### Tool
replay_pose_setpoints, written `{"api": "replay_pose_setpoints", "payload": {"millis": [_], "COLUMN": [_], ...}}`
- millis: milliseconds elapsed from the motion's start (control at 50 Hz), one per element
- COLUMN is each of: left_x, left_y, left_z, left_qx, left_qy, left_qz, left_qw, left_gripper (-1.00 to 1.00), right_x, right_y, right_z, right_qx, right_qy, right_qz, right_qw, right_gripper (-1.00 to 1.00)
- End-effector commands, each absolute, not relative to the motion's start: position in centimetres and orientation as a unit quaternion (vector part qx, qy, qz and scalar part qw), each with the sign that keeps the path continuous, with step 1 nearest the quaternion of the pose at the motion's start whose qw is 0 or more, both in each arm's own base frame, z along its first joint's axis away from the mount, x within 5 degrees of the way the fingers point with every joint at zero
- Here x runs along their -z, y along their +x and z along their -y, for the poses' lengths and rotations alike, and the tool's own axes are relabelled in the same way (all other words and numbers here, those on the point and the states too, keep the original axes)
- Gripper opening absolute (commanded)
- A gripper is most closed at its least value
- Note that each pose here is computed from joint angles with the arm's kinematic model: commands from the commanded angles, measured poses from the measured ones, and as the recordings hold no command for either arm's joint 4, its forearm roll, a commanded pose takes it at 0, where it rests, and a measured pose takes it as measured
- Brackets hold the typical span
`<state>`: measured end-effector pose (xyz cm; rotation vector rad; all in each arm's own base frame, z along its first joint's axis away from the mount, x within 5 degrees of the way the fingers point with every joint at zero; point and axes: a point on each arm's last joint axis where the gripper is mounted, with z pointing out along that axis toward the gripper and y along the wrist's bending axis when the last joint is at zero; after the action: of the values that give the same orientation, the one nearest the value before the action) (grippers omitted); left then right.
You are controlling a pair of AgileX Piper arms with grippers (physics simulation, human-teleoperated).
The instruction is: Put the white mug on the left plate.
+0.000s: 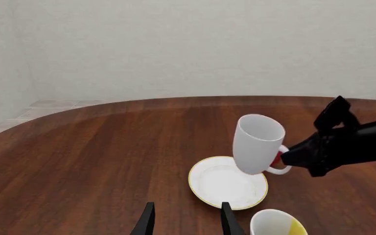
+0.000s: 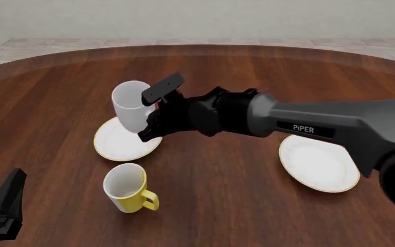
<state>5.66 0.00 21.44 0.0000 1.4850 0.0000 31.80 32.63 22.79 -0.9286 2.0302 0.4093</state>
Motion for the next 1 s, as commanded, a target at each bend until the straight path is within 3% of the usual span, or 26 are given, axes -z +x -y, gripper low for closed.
{"api": "replay_pose_setpoints", "payload": {"millis": [20, 1000], "left_x": [-21.4, -21.4], "left_y": [5.7, 5.7], "left_z": [0.0, 0.0], "left_qx": [0.0, 0.0], "left_qy": [0.0, 0.0], "left_qz": [-0.676, -0.676], "left_qw": [0.737, 0.737], "left_gripper": [1.0, 1.0], "right_x": [-22.4, -20.6], "right_y": [32.0, 32.4], "right_z": [-33.2, -35.2], "right_qx": [-0.165, -0.166], "right_qy": [-0.371, -0.381], "right_qz": [-0.812, -0.815], "right_qw": [0.419, 0.404], "right_gripper": [-1.0, -1.0]}}
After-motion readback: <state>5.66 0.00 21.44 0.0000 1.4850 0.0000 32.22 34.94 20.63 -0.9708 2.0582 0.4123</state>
